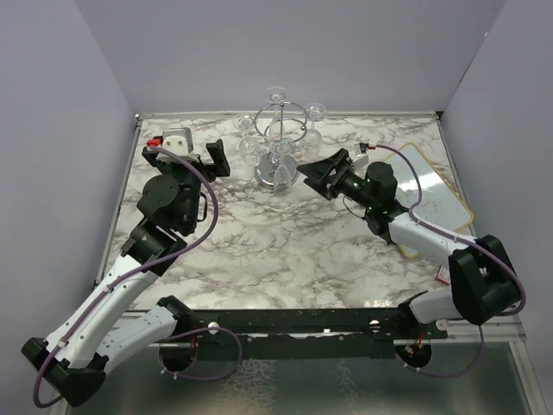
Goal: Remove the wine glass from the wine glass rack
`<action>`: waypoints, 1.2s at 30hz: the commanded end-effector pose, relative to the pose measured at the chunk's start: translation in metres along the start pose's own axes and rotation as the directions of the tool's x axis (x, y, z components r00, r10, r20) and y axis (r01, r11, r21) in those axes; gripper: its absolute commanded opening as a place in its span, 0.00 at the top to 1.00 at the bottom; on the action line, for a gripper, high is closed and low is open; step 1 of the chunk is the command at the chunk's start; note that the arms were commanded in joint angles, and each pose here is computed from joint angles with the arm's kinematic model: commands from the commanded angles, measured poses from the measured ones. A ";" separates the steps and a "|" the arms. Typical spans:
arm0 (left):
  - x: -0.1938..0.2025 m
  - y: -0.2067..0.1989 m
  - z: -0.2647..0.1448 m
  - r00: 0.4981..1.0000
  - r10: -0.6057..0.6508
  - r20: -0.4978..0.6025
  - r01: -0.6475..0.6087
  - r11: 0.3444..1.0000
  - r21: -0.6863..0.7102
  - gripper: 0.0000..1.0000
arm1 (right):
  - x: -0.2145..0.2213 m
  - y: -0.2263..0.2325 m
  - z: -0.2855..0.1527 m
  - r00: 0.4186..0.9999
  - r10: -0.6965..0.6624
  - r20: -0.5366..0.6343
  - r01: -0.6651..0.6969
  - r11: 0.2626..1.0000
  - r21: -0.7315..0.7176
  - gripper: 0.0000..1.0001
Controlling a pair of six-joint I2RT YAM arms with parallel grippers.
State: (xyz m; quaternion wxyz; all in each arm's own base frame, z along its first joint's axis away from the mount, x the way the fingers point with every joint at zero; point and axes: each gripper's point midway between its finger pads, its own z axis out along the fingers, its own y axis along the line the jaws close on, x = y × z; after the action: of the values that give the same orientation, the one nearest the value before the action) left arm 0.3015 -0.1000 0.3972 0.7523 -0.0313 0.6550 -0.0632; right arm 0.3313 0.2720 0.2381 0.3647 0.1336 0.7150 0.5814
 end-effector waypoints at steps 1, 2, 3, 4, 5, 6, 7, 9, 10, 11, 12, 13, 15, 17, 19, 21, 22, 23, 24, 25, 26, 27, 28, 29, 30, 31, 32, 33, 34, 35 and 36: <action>0.005 0.002 0.000 1.000 -0.006 -0.016 0.006 1.000 -0.024 0.01 | -0.013 0.044 0.016 0.998 0.063 0.005 -0.062 0.989 -0.132 0.21; 0.005 0.002 0.001 1.000 -0.003 -0.017 0.003 1.000 -0.026 0.01 | -0.019 0.041 0.019 0.998 0.054 0.037 -0.050 0.993 -0.108 0.21; 0.006 0.002 0.001 1.000 -0.002 -0.019 0.001 1.000 -0.026 0.01 | -0.027 0.036 0.020 0.996 0.050 0.068 -0.045 0.996 -0.076 0.21; 0.006 0.002 0.001 1.000 0.000 -0.022 -0.001 1.000 -0.026 0.01 | -0.037 0.030 0.020 0.994 0.035 0.106 -0.030 0.999 -0.045 0.21; 0.006 0.002 0.001 1.000 0.000 -0.022 -0.001 1.000 -0.027 0.01 | -0.048 0.030 0.019 0.990 -0.001 0.142 0.006 0.999 -0.032 0.21; 0.005 0.002 0.001 1.000 -0.001 -0.021 0.000 1.000 -0.025 0.01 | -0.060 0.030 0.017 0.982 -0.046 0.182 0.050 0.999 -0.020 0.21; 0.006 0.002 0.001 1.000 0.000 -0.022 -0.001 1.000 -0.024 0.01 | -0.072 0.030 0.015 0.973 -0.084 0.213 0.088 0.996 -0.006 0.21; 0.005 0.001 0.000 1.000 -0.003 -0.020 0.003 1.000 -0.021 0.01 | -0.094 0.027 0.012 0.956 -0.123 0.267 0.114 0.992 0.050 0.21; 0.005 0.001 0.000 1.000 -0.004 -0.022 0.004 1.000 -0.018 0.01 | -0.108 0.023 0.009 0.950 -0.126 0.286 0.109 0.991 0.077 0.21; 0.005 0.000 0.000 1.000 -0.007 -0.022 0.007 1.000 -0.014 0.01 | -0.117 0.020 0.007 0.948 -0.126 0.294 0.102 0.990 0.096 0.21; 0.005 -0.001 0.000 1.000 -0.009 -0.023 0.008 1.000 -0.011 0.01 | -0.128 0.019 0.005 0.942 -0.133 0.308 0.108 0.989 0.098 0.21; 0.005 -0.001 0.001 1.000 -0.011 -0.025 0.011 1.000 -0.008 0.01 | -0.137 0.020 0.004 0.937 -0.142 0.320 0.118 0.989 0.094 0.21; 0.006 -0.002 0.001 1.000 -0.010 -0.029 0.010 1.000 -0.003 0.01 | -0.152 0.015 0.004 0.932 -0.152 0.330 0.128 0.987 0.094 0.23; 0.005 -0.004 0.001 0.999 -0.009 -0.031 0.009 1.000 0.002 0.01 | -0.163 0.008 0.010 0.939 -0.150 0.311 0.130 0.988 0.085 0.24; 0.006 -0.003 0.001 0.999 -0.007 -0.034 0.007 1.000 0.001 0.01 | -0.171 0.011 0.020 0.948 -0.157 0.276 0.151 0.988 0.044 0.25; 0.006 -0.003 0.001 0.999 -0.003 -0.035 0.003 1.000 0.000 0.01 | -0.173 0.010 0.032 0.963 -0.158 0.217 0.162 0.987 -0.005 0.28; 0.006 -0.003 0.001 0.999 -0.002 -0.037 0.002 1.000 0.000 0.01 | -0.173 0.010 0.039 0.971 -0.159 0.181 0.167 0.985 -0.031 0.29; 0.007 -0.003 0.002 0.999 0.001 -0.039 -0.001 1.000 0.000 0.01 | -0.173 0.008 0.046 0.976 -0.160 0.147 0.169 0.984 -0.052 0.31; 0.007 -0.004 0.002 0.999 0.002 -0.040 -0.002 1.000 0.001 0.01 | -0.174 0.008 0.051 0.979 -0.164 0.121 0.173 0.982 -0.075 0.32; 0.008 -0.004 0.002 0.999 0.003 -0.041 -0.003 1.000 0.003 0.01 | -0.173 0.006 0.058 0.983 -0.160 0.092 0.168 0.982 -0.088 0.35; 0.007 -0.004 0.002 0.999 0.003 -0.042 -0.003 1.000 0.003 0.01 | -0.173 0.005 0.063 0.985 -0.154 0.071 0.161 0.982 -0.100 0.36; 0.009 -0.005 0.003 0.999 0.007 -0.046 -0.007 1.000 0.005 0.01 | -0.173 0.004 0.066 0.987 -0.152 0.057 0.157 0.981 -0.113 0.38; 0.009 -0.005 0.003 0.999 0.010 -0.048 -0.009 1.000 0.005 0.01 | -0.173 0.004 0.068 0.987 -0.154 0.051 0.159 0.979 -0.127 0.40; 0.010 -0.005 0.003 0.999 0.011 -0.050 -0.010 1.000 0.004 0.01 | -0.173 0.004 0.070 0.987 -0.154 0.051 0.160 0.977 -0.139 0.42; 0.010 -0.005 0.004 0.999 0.012 -0.051 -0.012 1.000 0.005 0.01 | -0.174 0.003 0.071 0.987 -0.151 0.052 0.157 0.977 -0.142 0.42; 0.011 -0.005 0.004 0.998 0.014 -0.054 -0.014 1.000 0.005 0.01 | -0.174 0.002 0.071 0.988 -0.147 0.055 0.153 0.979 -0.136 0.42; 0.012 -0.006 0.004 0.998 0.016 -0.056 -0.015 1.000 0.006 0.01 | -0.175 0.000 0.072 0.987 -0.146 0.058 0.153 0.980 -0.129 0.42; 0.012 -0.007 0.004 0.998 0.015 -0.057 -0.014 1.000 0.010 0.01 | -0.175 -0.001 0.072 0.987 -0.147 0.060 0.153 0.980 -0.124 0.42; 0.012 -0.007 0.005 0.998 0.014 -0.057 -0.014 1.000 0.011 0.01 | -0.175 -0.003 0.073 0.988 -0.145 0.058 0.151 0.981 -0.123 0.43; 0.012 -0.008 0.005 0.998 0.013 -0.057 -0.012 1.000 0.013 0.01 | -0.174 -0.005 0.074 0.989 -0.141 0.052 0.146 0.982 -0.120 0.43; 0.012 -0.008 0.005 0.998 0.012 -0.058 -0.011 1.000 0.013 0.01 | -0.174 -0.008 0.075 0.990 -0.134 0.047 0.139 0.984 -0.115 0.44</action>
State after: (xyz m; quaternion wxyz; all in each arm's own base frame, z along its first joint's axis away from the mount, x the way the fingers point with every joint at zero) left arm 0.3101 -0.1062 0.3735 0.7270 -0.0221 0.6845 -0.0489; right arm 0.5051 0.2146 0.2720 0.4152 0.1060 0.6951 0.5772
